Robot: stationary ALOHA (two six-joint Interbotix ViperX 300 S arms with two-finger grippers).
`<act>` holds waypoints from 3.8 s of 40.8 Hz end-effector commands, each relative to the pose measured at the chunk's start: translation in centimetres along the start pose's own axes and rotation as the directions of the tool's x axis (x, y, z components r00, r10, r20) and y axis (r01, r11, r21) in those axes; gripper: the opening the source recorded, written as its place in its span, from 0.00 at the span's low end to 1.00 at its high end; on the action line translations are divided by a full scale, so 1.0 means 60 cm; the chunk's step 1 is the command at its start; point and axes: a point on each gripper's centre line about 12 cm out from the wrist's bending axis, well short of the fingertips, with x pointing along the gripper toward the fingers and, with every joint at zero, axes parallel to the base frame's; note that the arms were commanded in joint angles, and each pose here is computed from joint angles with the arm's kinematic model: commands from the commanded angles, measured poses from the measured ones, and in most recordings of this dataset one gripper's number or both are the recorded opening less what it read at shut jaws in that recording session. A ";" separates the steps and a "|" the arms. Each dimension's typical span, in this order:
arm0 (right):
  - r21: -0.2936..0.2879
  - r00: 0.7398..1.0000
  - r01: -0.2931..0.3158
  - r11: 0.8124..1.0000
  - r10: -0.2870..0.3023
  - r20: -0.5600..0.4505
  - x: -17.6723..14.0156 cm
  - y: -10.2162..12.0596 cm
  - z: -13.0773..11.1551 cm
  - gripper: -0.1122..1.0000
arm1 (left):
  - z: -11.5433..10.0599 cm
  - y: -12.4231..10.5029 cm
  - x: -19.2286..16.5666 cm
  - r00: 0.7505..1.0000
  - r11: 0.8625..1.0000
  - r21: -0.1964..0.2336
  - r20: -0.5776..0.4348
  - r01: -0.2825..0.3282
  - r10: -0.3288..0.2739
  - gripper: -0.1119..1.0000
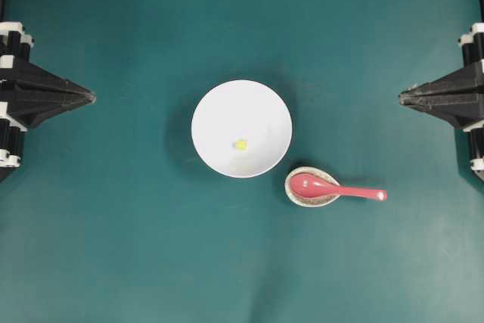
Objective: Scoop the yellow hexagonal prism block from the bowl with a spoon using the right arm.
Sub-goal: 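Move the right gripper toward the pink spoon's handle in the spoon rest, then close the right gripper on the pink spoon handle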
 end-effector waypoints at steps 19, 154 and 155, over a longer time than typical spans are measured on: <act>0.008 0.997 -0.003 1.000 0.004 -0.081 0.020 0.001 -0.030 0.09 | 0.012 -0.001 0.007 1.000 1.000 0.021 -0.014 0.003 -0.003 0.09; 0.012 0.930 0.068 0.998 -0.059 -0.362 0.010 0.129 -0.383 0.57 | -0.022 0.000 0.016 0.992 1.000 0.027 -0.122 0.004 -0.001 0.09; 0.012 0.931 0.068 0.998 -0.059 -0.361 0.010 0.129 -0.383 0.57 | -0.022 0.000 0.016 0.992 1.000 0.027 -0.122 0.004 -0.001 0.09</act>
